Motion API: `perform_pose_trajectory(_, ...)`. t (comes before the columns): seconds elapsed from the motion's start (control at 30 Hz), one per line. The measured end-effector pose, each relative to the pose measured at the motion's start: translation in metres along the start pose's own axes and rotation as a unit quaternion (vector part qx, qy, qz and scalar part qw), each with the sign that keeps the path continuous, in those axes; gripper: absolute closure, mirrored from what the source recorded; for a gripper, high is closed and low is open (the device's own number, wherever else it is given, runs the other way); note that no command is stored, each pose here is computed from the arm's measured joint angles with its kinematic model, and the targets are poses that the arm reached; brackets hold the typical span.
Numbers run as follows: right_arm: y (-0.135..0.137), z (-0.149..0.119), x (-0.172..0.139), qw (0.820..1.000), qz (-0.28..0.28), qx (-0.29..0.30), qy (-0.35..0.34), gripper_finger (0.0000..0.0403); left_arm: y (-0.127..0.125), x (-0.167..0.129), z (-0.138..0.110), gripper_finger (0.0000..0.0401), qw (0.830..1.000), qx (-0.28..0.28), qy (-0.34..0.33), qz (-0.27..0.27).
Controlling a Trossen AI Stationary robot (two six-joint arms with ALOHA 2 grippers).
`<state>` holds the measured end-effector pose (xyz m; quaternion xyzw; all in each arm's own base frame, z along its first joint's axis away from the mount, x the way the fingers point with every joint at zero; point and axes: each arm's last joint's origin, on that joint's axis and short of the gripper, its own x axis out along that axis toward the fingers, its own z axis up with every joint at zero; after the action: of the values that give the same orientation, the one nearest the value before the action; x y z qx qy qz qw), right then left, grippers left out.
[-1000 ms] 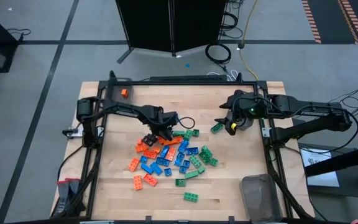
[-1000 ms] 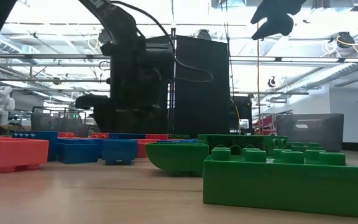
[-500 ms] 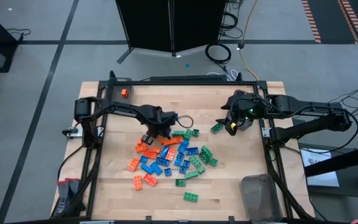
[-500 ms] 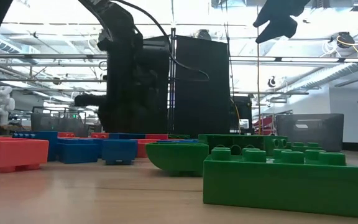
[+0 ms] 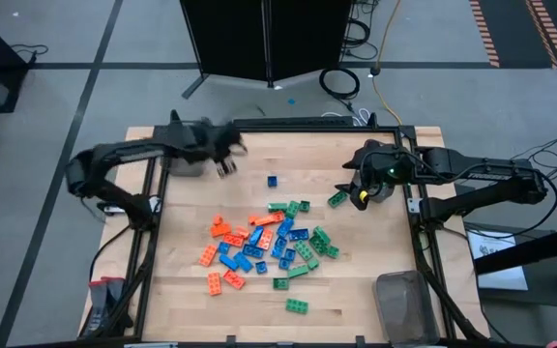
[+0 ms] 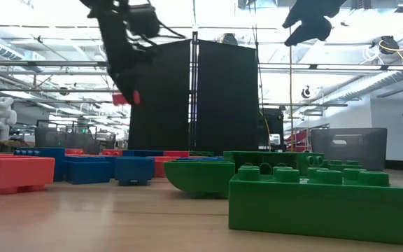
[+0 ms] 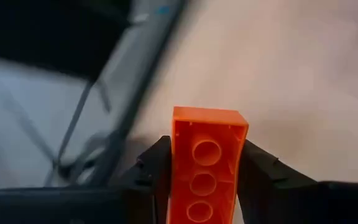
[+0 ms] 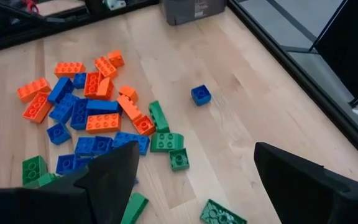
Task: Sort blocks
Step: Put the orange game piece into the top left black bin
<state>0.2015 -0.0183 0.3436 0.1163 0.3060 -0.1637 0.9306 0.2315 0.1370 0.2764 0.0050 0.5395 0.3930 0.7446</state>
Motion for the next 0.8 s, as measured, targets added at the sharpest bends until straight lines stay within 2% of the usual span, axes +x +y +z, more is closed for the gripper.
perform_pose_trajectory(0.07, 0.0, 0.0, 0.0, 1.0, 0.0, 0.0, -0.002, 0.0087, 0.028, -0.003, -0.007, 0.0277, 0.996, -0.088, 0.002, 0.026)
perform_pose_trajectory(0.17, 0.0, 0.001, 0.0, 1.0, 0.0, 0.001, -0.003, 0.0087, 0.065, -0.003, -0.018, 0.0277, 0.976, -0.209, 0.01, 0.053)
perform_pose_trajectory(0.23, 0.0, 0.001, 0.0, 1.0, 0.001, 0.001, -0.005, 0.0087, 0.083, 0.001, -0.026, 0.0277, 0.964, -0.257, 0.02, 0.063)
perform_pose_trajectory(0.4, 0.0, 0.001, 0.0, 1.0, -0.001, 0.002, -0.007, 0.0087, 0.097, 0.027, -0.045, 0.0277, 0.953, -0.286, 0.071, 0.075)
perform_pose_trajectory(0.6, 0.0, 0.001, 0.0, 1.0, -0.001, 0.002, -0.006, 0.0087, 0.085, 0.066, -0.071, 0.0277, 0.947, -0.296, 0.119, 0.029)
perform_pose_trajectory(0.8, 0.0, 0.001, 0.0, 1.0, -0.001, 0.0, -0.006, 0.0087, 0.083, 0.071, -0.075, 0.0277, 0.949, -0.291, 0.119, 0.026)
